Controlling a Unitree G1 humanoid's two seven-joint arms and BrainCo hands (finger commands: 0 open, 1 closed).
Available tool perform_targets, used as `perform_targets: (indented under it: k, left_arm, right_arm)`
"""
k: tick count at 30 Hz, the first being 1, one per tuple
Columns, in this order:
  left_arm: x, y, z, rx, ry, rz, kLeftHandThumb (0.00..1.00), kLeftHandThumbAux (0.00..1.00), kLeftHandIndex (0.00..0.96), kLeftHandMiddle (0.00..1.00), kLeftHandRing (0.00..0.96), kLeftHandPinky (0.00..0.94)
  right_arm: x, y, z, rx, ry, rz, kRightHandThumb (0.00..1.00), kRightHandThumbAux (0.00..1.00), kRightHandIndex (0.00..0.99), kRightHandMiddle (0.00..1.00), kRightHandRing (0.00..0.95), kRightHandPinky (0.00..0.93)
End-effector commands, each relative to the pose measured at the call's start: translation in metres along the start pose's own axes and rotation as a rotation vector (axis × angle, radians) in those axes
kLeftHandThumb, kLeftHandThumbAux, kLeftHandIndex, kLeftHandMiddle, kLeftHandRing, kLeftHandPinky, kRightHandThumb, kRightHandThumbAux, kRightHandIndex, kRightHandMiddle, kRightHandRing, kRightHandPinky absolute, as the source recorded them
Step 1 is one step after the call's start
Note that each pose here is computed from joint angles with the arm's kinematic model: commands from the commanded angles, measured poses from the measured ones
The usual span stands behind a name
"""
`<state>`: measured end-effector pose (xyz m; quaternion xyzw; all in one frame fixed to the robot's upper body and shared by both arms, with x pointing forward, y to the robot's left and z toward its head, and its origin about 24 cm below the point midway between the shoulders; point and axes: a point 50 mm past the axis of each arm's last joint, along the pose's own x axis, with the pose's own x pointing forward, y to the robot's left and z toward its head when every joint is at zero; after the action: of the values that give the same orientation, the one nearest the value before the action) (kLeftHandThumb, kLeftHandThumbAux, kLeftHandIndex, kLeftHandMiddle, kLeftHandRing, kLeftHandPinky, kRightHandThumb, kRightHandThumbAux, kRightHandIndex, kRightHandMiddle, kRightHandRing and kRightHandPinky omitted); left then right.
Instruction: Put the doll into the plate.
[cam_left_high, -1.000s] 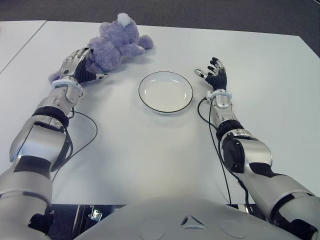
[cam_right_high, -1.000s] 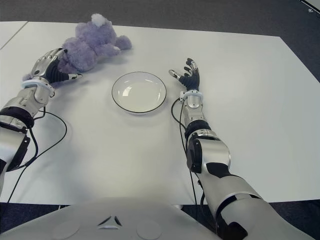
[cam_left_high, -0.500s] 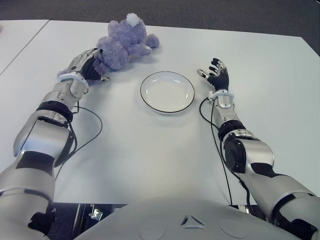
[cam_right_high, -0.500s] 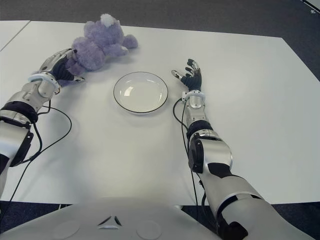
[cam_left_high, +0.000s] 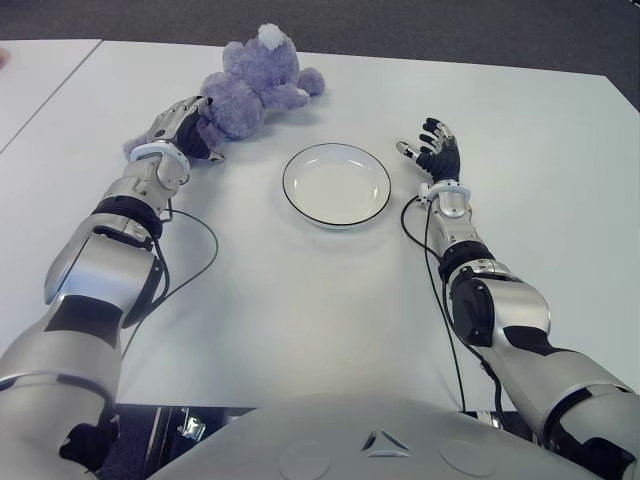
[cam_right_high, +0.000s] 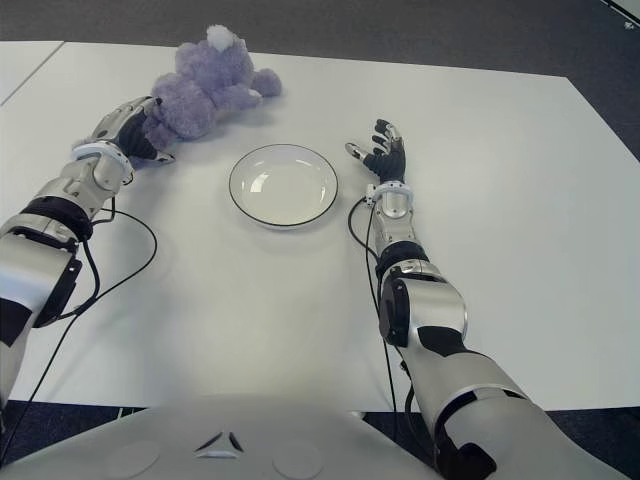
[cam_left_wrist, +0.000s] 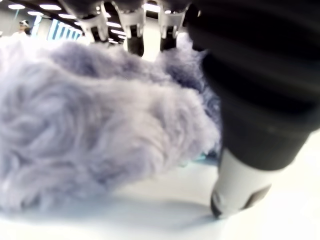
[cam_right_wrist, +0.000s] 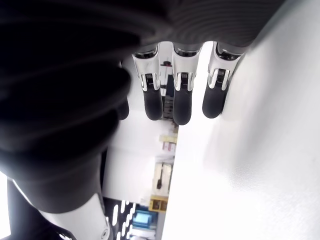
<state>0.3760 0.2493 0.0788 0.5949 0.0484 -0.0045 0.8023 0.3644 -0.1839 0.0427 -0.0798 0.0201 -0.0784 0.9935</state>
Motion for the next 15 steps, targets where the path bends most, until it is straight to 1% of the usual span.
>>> perform_targets:
  k: [1, 8, 12, 15]
  left_arm:
    - [-0.007, -0.04, 0.002, 0.031, 0.079, -0.167, 0.0, 0.786, 0.19, 0.0, 0.0, 0.0]
    - [-0.01, -0.062, 0.013, 0.052, 0.139, -0.25, 0.0, 0.657, 0.221, 0.0, 0.0, 0.0]
    - [-0.012, -0.07, 0.017, 0.055, 0.159, -0.292, 0.0, 0.616, 0.237, 0.0, 0.0, 0.0]
    - [-0.012, -0.072, 0.019, 0.058, 0.163, -0.308, 0.0, 0.587, 0.248, 0.0, 0.0, 0.0]
  right_arm:
    - [-0.071, 0.001, -0.109, -0.022, 0.454, 0.038, 0.188, 0.888, 0.16, 0.181, 0.169, 0.172]
    - [-0.07, -0.001, -0.109, -0.023, 0.449, 0.03, 0.207, 0.893, 0.158, 0.185, 0.169, 0.166]
    - [-0.07, -0.002, -0.109, -0.029, 0.444, 0.028, 0.213, 0.894, 0.162, 0.189, 0.172, 0.169]
    - [-0.07, -0.002, -0.109, -0.033, 0.442, 0.028, 0.22, 0.897, 0.167, 0.192, 0.175, 0.17]
